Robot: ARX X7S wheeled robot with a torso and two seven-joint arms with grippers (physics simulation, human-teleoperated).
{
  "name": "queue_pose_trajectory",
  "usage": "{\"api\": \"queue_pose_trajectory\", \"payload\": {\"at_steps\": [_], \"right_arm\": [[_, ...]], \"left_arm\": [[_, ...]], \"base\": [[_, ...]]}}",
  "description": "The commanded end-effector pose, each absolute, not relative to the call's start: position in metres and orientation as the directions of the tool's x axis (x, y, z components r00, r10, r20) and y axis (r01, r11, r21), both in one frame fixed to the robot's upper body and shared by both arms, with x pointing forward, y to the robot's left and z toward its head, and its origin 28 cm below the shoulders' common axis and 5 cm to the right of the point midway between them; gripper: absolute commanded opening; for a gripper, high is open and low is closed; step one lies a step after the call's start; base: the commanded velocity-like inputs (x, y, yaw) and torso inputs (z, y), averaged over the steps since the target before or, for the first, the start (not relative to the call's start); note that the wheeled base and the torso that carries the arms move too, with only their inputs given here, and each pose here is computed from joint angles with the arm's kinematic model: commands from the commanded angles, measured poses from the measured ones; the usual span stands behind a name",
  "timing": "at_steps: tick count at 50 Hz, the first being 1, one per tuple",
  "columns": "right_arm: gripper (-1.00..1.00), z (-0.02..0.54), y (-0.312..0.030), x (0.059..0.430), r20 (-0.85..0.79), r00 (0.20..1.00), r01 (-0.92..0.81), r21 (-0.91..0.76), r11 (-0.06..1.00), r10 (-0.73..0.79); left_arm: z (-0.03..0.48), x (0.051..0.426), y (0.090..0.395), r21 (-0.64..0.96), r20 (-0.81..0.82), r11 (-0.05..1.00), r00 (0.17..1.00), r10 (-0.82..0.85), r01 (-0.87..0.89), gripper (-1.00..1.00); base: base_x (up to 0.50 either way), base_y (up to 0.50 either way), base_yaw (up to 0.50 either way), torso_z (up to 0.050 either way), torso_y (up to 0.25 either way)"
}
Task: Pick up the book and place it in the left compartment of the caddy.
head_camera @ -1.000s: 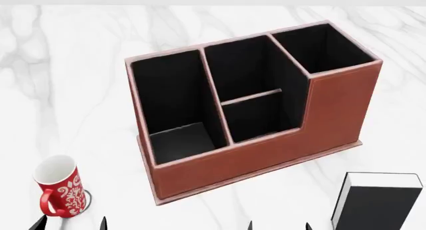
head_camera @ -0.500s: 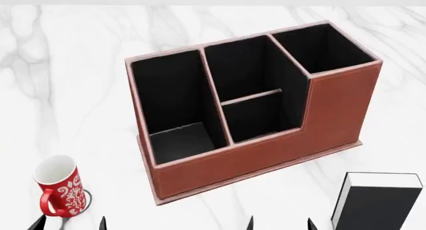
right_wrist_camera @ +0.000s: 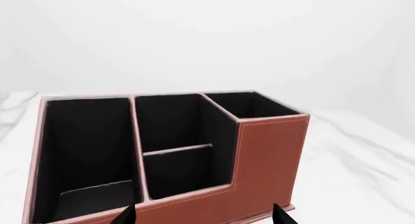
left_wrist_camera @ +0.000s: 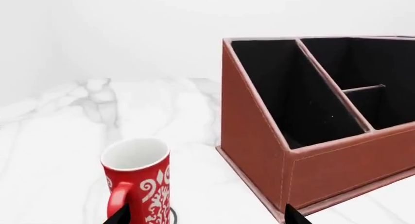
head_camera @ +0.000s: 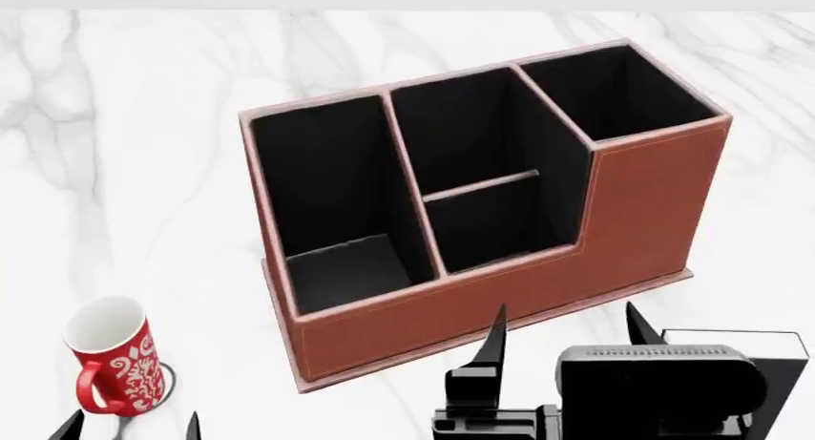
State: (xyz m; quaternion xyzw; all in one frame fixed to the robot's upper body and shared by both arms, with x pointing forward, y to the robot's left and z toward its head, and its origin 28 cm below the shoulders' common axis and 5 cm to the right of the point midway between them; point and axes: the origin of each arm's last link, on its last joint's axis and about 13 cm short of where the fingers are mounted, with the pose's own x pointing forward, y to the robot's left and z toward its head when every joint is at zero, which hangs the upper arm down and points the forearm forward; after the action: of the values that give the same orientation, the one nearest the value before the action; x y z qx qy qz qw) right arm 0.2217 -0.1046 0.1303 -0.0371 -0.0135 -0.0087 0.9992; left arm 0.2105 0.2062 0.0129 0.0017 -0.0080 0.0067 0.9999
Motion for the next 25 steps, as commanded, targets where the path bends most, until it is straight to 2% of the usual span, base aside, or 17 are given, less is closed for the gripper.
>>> {"api": "queue_pose_trajectory", "payload": {"at_steps": [1, 16, 25], "right_arm": [[1.0, 0.1433, -0.1043, 0.2225, 0.03, 0.999, 0.027, -0.112, 0.993, -0.024], [1.0, 0.1442, -0.1056, 0.2229, 0.026, 1.0, 0.007, -0.087, 0.996, -0.004], [1.0, 0.1435, -0.1047, 0.2235, 0.022, 1.0, -0.001, -0.099, 0.995, 0.003]], "left_arm": [[0.0126, 0.2108, 0.2062, 0.003, 0.017, 1.0, 1.0, 0.015, -0.015, 1.0], [0.0127, 0.2104, 0.2061, 0.005, 0.019, 1.0, 1.0, 0.013, -0.013, 1.0], [0.0131, 0.2104, 0.2061, 0.005, 0.02, 1.0, 1.0, 0.012, -0.012, 1.0]], "base": [[0.0, 0.0, 0.0, 0.0, 0.0], [0.0, 0.0, 0.0, 0.0, 0.0], [0.0, -0.44, 0.0, 0.0, 0.0]]}}
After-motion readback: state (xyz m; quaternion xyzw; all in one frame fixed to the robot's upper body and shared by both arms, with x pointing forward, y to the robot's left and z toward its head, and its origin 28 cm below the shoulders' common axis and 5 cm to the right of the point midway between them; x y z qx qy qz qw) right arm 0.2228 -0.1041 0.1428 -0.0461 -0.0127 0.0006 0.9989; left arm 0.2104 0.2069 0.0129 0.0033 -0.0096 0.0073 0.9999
